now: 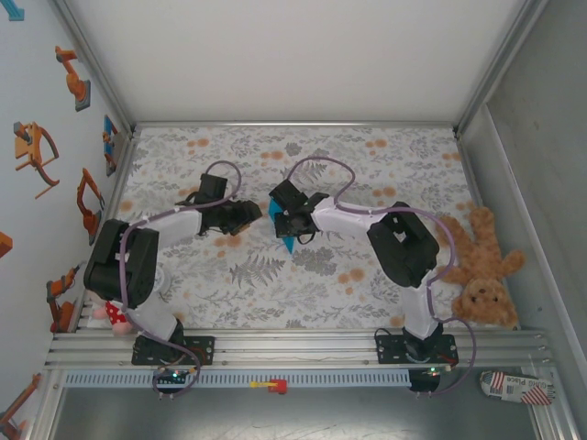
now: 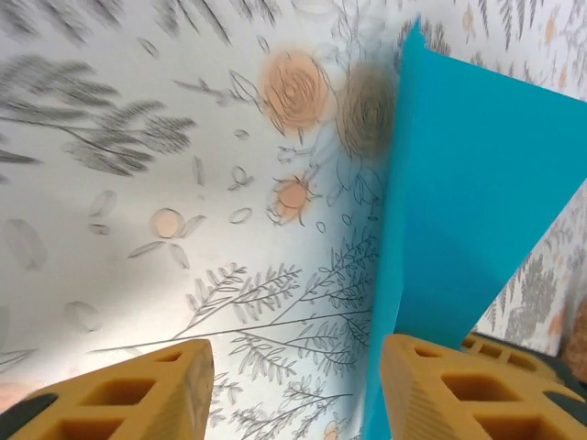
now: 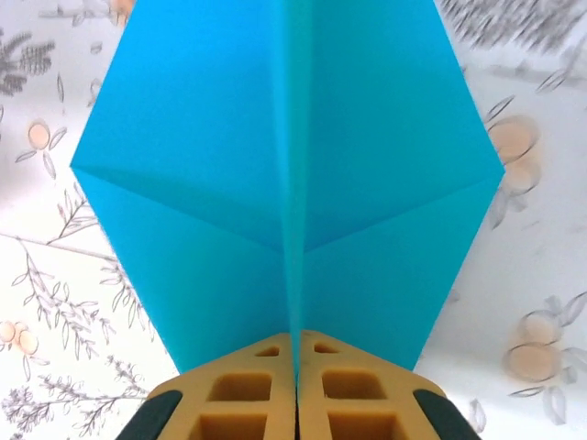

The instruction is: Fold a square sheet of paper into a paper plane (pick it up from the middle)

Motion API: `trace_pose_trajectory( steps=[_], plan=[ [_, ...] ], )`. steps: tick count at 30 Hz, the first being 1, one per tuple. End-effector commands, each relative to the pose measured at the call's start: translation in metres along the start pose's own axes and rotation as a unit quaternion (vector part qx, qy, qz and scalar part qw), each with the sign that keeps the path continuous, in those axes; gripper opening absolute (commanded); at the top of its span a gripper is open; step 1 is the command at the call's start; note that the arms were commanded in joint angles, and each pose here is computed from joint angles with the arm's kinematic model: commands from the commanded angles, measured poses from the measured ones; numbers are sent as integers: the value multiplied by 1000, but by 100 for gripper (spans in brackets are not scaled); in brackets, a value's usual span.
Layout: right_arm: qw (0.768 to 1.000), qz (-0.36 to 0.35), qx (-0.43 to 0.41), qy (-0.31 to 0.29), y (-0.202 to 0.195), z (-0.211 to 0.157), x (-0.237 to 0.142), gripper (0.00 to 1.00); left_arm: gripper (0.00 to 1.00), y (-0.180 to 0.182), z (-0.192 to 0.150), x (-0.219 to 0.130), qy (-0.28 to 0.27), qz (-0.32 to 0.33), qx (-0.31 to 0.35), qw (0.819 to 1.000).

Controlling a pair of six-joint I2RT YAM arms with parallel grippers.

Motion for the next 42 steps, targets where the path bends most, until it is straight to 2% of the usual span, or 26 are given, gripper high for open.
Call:
trace_pose_trajectory(
  steps=[1, 6, 12, 22, 30, 42],
  plan=[
    [998, -61, 1, -25, -25, 20, -14, 3, 62, 9, 6, -25, -40, 55, 6, 998],
    [995, -94, 19, -37, -56, 44, -11, 2, 80, 24, 7, -47, -79, 96, 4, 992],
    [995, -97, 17, -32, -76, 67, 4, 3, 88, 33, 5, -55, -88, 116, 6, 989],
    [995, -92, 33, -7, -99, 77, 26, 5, 95, 35, 6, -52, -87, 120, 2, 989],
    [995, -98, 24, 10, -104, 72, 36, 19, 98, 36, 5, -51, -84, 128, 0, 988],
    [993, -109, 27, 27, -107, 65, 50, 25, 99, 34, 7, -49, -76, 121, 0, 990]
  ],
)
Point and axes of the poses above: each hand's point on the last joint's axis, 136 mm out from that joint toward the fingers, its own x axis out along the fingers, its own y axis along the line the jaws close on, z = x × y, the point moved 9 cm from there along -x, back along the fingers, and after that the axes turned 5 degrees about -x, right-handed, at the moved point
